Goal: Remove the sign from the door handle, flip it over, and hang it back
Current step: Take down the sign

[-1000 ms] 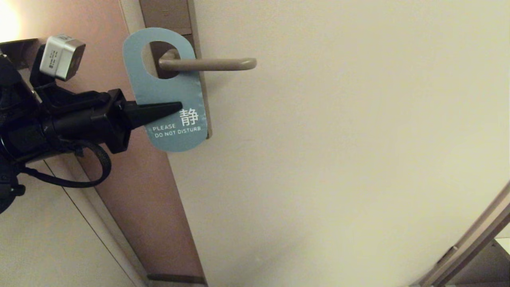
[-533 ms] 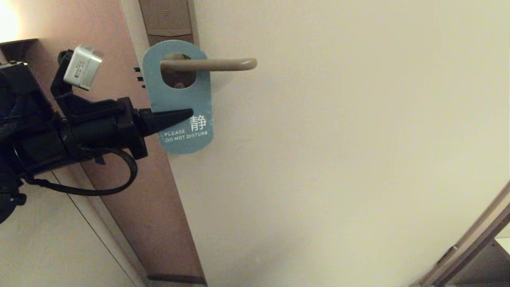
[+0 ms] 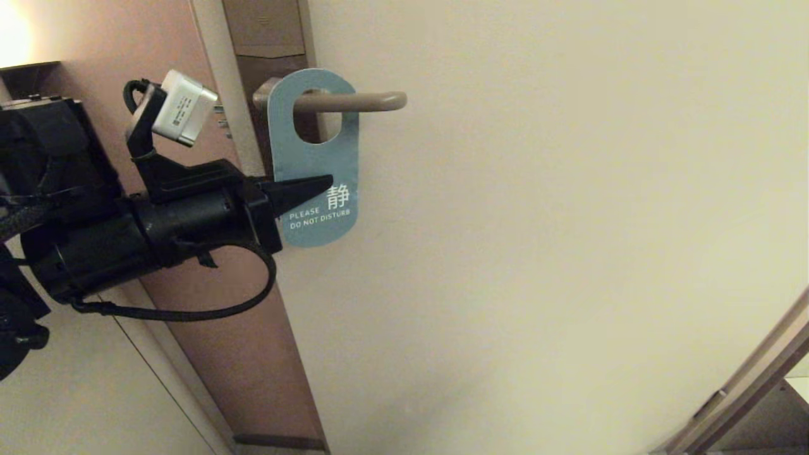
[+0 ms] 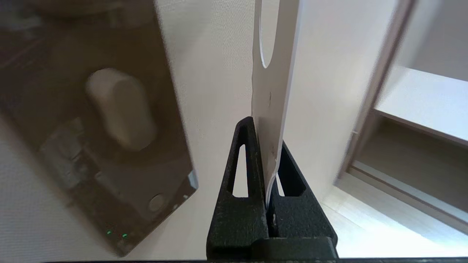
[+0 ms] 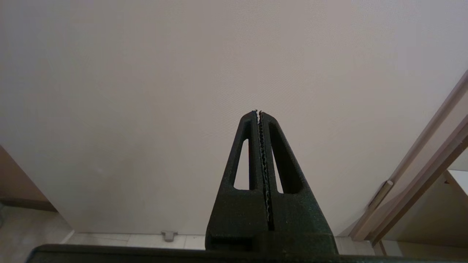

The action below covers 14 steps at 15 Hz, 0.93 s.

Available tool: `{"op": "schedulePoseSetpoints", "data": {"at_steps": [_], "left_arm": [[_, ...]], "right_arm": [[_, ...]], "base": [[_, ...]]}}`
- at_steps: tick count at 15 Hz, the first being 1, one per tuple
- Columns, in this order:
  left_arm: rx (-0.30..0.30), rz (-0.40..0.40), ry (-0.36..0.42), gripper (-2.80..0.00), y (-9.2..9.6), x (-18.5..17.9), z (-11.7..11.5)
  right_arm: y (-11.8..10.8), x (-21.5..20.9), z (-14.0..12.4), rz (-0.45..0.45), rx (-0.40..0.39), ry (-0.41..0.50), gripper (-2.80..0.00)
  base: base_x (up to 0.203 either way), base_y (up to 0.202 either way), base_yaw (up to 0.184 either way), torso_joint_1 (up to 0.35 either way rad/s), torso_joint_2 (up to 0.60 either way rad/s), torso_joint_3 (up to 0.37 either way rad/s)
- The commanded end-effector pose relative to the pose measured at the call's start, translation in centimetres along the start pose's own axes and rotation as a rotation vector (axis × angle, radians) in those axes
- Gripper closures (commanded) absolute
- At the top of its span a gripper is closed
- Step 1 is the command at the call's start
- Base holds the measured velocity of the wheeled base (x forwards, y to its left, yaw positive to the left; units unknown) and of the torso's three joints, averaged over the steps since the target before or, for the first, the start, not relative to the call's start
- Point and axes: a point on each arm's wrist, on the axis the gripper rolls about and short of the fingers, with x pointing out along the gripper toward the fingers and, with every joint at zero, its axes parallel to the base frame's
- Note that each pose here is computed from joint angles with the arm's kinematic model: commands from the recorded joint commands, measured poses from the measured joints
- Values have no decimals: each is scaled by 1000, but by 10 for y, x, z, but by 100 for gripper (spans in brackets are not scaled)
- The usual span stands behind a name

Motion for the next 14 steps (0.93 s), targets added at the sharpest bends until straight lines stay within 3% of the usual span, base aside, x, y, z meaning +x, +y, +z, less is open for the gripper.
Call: {"op": "schedulePoseSetpoints", "data": {"at_steps": [1,5,14], "left_arm": [[3,22,-7,0,-12,5,2],[6,53,-17,0,-23,14,6],[10,81,-33,0,-15,44,10]], "right_arm": [[0,0,0,1,0,0,0],[0,0,0,1,0,0,0],[0,0,0,1,0,0,0]], "base": [[0,0,0,0,0,0],[0,0,0,0,0,0],[0,0,0,0,0,0]]}}
